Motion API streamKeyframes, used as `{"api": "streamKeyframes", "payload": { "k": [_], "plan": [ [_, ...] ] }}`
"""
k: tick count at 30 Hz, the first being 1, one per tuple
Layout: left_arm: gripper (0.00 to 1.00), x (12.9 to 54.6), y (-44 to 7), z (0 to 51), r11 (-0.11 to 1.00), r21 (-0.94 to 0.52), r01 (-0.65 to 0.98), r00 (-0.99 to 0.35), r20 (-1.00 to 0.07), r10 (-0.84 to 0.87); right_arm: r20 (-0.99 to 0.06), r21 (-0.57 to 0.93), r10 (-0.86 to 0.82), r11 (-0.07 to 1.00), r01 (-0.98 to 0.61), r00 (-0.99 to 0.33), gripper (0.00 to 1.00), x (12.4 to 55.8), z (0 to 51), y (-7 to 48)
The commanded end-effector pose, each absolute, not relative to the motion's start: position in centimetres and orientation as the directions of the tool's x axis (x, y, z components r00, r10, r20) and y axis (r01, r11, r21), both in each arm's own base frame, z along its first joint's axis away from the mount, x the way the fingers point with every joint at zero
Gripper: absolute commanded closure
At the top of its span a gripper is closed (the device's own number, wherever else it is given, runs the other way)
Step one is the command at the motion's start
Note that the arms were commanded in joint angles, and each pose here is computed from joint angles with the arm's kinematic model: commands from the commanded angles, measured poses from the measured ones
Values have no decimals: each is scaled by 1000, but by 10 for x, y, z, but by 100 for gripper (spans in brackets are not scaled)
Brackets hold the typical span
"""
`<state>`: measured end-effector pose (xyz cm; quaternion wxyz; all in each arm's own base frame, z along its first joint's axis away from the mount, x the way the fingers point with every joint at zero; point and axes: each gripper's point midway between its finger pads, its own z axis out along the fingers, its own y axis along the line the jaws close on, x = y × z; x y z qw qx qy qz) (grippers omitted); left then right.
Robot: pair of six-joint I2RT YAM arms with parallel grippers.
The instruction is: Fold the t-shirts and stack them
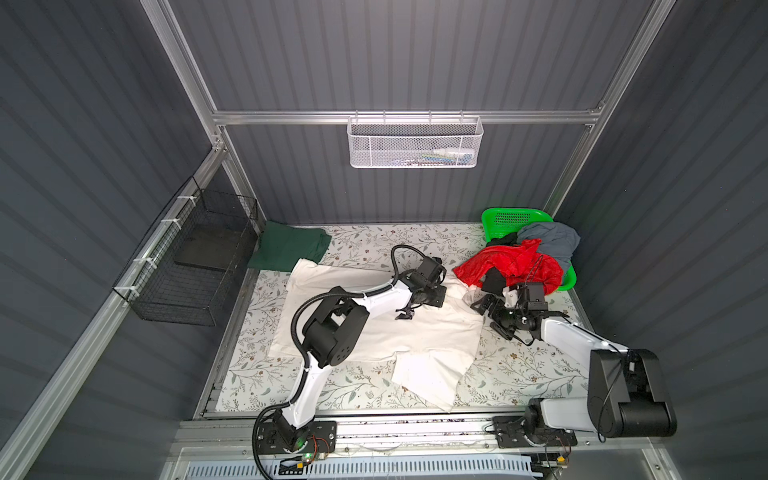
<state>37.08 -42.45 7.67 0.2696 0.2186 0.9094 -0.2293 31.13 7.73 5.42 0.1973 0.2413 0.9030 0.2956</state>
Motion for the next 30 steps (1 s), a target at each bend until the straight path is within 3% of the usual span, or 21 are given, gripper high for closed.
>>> {"api": "streamKeyframes", "payload": {
  "k": [1, 8, 11, 16, 21, 30],
  "plan": [
    [100, 365, -430, 111, 756, -305, 579, -708, -649, 280, -212, 639, 549, 704, 311, -808, 1, 315, 55, 79],
    [100, 364, -425, 128, 754, -277, 596, -678, -677, 287, -214, 648, 546, 700, 300, -810, 1, 320, 61, 81],
    [100, 370, -423, 142, 762, -246, 599, -652, -702, 286, -240, 625, 506, 733, 266, -829, 7, 321, 64, 85],
    [100, 377, -420, 171, 770, -201, 605, -602, -749, 277, -328, 538, 375, 828, 155, -867, 33, 328, 79, 98],
    [100, 381, -415, 193, 774, -169, 610, -565, -778, 275, -354, 523, 273, 851, 52, -895, 52, 345, 86, 122],
    [100, 381, -400, 220, 791, -114, 602, -502, -824, 263, -285, 536, 179, 844, -1, -942, 66, 385, 59, 167]
  ]
}}
